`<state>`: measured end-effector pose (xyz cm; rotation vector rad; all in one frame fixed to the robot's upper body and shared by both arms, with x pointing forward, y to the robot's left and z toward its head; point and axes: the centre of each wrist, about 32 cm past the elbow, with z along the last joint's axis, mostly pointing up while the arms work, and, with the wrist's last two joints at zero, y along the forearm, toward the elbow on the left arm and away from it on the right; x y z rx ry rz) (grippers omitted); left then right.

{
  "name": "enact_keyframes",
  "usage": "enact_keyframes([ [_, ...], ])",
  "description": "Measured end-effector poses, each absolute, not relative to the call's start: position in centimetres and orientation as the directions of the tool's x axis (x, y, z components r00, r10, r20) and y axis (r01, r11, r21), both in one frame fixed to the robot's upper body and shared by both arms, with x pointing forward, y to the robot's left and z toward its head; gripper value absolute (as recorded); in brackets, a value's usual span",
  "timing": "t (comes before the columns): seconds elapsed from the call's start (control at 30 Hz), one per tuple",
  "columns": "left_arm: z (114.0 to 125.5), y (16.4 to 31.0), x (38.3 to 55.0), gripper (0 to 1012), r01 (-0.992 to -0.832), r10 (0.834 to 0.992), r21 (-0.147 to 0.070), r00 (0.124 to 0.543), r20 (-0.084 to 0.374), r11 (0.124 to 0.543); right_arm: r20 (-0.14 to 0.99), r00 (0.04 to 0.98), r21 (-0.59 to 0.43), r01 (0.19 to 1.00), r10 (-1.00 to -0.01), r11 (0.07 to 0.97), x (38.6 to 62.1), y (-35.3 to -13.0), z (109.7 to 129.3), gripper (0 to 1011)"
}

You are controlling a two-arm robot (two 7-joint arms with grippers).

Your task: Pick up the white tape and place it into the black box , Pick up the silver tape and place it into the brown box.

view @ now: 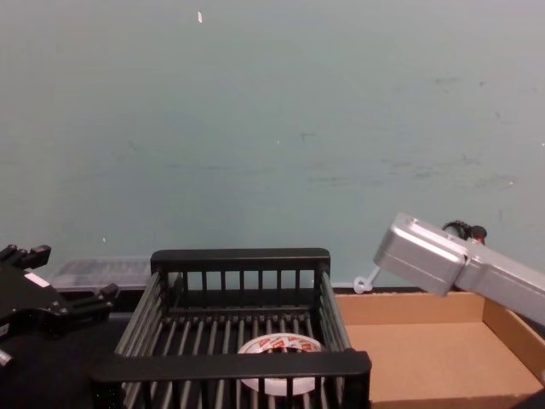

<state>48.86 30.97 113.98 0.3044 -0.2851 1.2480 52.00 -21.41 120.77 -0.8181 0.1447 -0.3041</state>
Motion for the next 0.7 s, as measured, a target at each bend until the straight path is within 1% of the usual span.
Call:
enact_keyframes([
  [0.6,113.98,30.97,48.86,1001,-0.955,0.880,0.070,0.292,0.374,0.287,-0.009,0.947,-0.737,0.212,-0.323,0.642,51.99,-21.45,120.77,1003],
  [0.7,113.98,30.97,48.86,1001,-0.955,0.880,0.070,0.292,0.374,0.287,-0.009,0.946,-0.737,0.212,-0.323,0.642,51.99,-21.46,120.78,960],
])
